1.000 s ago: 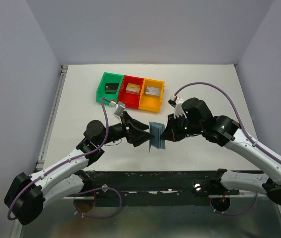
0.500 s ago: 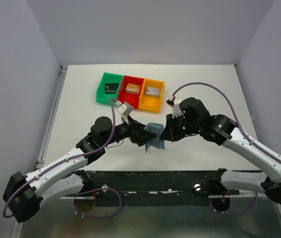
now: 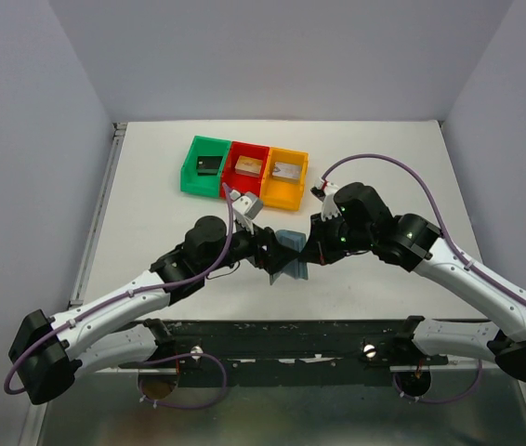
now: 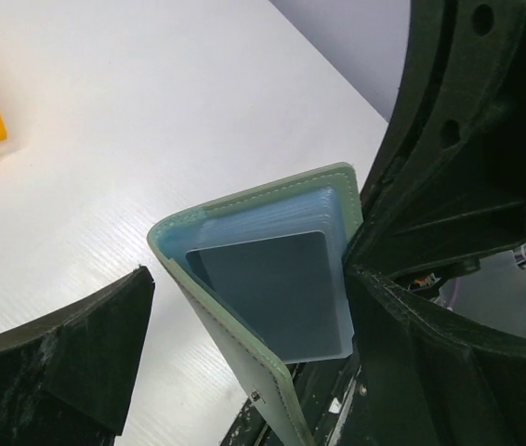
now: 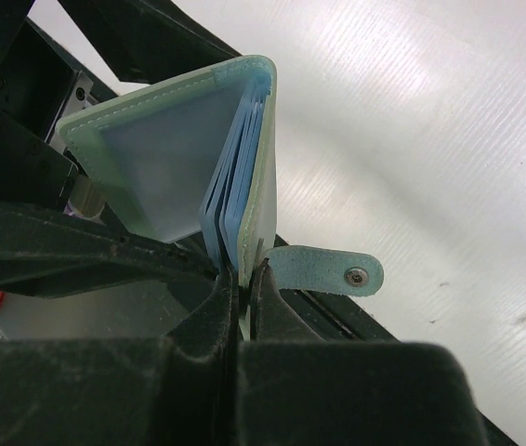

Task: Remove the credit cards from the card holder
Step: Open the card holder at the center of the board.

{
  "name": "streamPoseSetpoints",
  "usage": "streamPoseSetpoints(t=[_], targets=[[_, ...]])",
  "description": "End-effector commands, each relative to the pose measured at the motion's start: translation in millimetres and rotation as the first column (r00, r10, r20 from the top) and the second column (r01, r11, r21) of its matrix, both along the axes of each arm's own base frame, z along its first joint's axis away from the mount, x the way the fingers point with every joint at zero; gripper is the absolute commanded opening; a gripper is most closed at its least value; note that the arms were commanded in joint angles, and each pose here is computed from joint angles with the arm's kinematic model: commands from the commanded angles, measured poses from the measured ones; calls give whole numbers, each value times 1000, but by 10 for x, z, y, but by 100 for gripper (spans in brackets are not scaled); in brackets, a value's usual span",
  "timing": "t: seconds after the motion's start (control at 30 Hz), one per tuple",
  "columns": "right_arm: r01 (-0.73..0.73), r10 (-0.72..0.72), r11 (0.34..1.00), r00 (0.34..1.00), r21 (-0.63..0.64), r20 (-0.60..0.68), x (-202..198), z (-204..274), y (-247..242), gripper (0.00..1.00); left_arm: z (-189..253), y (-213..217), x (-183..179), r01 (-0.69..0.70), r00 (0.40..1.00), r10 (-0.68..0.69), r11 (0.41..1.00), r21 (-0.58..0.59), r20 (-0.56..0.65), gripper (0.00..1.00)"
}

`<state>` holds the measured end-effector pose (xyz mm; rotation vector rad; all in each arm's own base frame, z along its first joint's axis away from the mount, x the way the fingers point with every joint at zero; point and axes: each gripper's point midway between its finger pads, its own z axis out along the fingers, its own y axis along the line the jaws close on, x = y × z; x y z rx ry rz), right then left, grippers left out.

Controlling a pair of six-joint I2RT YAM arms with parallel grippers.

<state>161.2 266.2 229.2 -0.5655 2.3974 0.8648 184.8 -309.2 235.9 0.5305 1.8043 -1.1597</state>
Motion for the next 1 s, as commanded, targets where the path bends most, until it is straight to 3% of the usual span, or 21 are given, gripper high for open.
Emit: streamPoseSetpoints(t=[0.0,0.27,0.83,0.97], targets=[[11,-12,1000,1000,19,23,31,119,30,0,10,29,84,-53,999,52,998,37,16,93],[15,-15,1000,1000,13,25,30,106,12,0,-22,53,112,-76,997,75,995,68,14,85],[19,-19,1000,999,11,34,33,87,-14,0,5,232,84,-118,993,115,990,83,41,85],[23,-23,1000,999,14,34,31,75,-14,0,29,257,78,-123,992,119,989,83,51,79]])
